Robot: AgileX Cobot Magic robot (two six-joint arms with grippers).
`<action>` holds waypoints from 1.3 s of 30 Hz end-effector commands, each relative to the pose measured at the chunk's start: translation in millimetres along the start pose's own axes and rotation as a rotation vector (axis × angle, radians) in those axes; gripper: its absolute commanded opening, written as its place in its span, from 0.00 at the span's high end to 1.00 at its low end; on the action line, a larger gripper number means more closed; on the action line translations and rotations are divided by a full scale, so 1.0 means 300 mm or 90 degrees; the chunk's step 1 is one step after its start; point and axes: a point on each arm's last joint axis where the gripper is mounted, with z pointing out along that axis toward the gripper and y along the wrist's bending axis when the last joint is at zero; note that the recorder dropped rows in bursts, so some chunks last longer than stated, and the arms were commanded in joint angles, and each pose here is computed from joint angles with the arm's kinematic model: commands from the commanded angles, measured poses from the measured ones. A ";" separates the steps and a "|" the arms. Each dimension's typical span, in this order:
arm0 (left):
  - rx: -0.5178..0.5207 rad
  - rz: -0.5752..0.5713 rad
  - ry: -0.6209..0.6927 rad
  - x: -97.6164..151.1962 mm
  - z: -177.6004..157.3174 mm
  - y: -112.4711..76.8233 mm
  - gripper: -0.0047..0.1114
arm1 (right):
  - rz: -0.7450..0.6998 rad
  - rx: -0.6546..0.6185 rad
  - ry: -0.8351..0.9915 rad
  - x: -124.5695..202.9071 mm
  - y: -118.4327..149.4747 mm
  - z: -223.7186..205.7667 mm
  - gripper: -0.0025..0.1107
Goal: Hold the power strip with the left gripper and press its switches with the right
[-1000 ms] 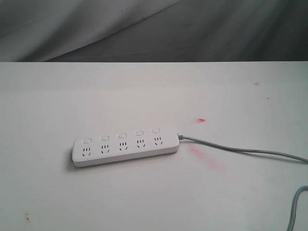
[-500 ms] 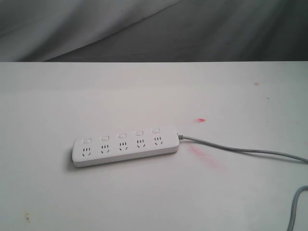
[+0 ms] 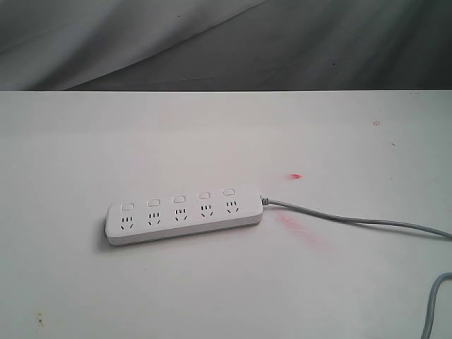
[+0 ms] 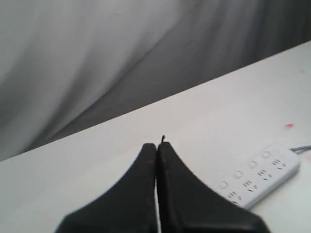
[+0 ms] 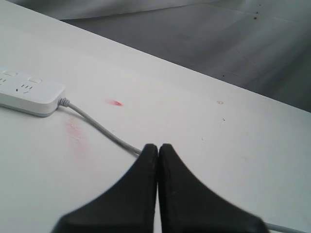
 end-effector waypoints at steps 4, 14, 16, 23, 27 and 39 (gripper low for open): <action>-0.138 -0.035 -0.140 0.112 -0.074 -0.012 0.96 | 0.007 0.005 0.000 0.003 0.000 0.001 0.98; -0.098 -0.179 -0.183 0.472 0.085 -0.084 0.96 | 0.007 0.005 0.000 0.003 0.000 0.001 0.98; -0.087 -0.175 -0.201 0.516 0.095 -0.096 0.96 | 0.007 0.005 0.000 0.003 0.000 0.001 0.98; -0.089 -0.139 -0.218 0.656 0.137 -0.121 0.96 | 0.007 0.005 0.000 0.003 0.000 0.001 0.98; -0.086 -0.145 -0.186 0.708 0.165 -0.130 0.96 | 0.007 0.005 0.000 0.003 0.000 0.001 0.98; -0.062 -0.099 -0.111 0.740 0.175 -0.146 0.96 | 0.007 0.005 0.000 0.003 0.000 0.001 0.98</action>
